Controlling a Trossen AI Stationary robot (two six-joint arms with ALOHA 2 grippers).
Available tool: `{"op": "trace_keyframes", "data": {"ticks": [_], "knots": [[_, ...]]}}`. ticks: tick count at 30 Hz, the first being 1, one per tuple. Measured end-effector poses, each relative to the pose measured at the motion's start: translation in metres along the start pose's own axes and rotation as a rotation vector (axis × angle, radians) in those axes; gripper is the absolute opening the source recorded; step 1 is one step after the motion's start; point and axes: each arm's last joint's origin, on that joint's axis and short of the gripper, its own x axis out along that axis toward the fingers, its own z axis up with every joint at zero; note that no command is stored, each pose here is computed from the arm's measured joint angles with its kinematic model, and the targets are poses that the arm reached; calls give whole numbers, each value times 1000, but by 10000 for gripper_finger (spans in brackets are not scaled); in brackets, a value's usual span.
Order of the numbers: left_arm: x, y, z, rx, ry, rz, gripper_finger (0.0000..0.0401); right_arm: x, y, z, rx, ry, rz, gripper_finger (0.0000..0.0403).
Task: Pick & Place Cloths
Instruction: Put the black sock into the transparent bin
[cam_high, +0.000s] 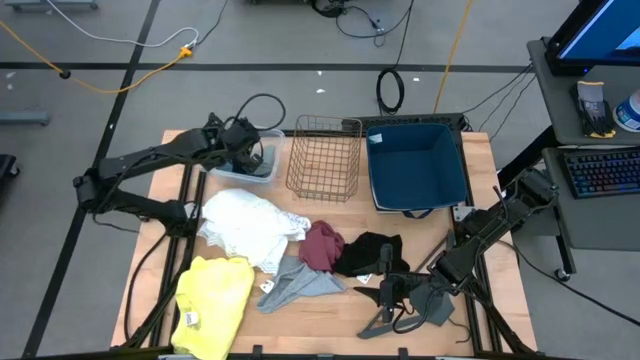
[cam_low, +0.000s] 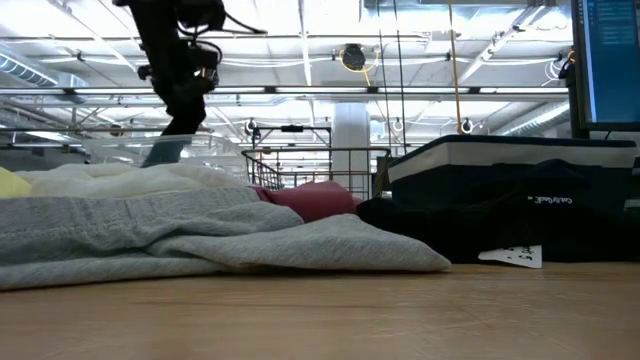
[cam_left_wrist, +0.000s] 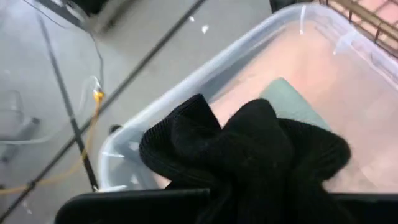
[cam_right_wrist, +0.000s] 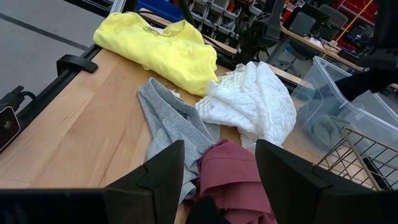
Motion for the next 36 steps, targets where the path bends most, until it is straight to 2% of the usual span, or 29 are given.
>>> {"op": "trace_keyframes", "data": {"ticks": [9,19,36], "knots": [[27,4,2,-82,114,-52,8,0,0,0,0,0,0,188],[41,9,-4,-144,231,-93,8,0,0,0,0,0,0,191],[66,-1,-5,-153,337,-122,10,0,0,0,0,0,0,188]]}}
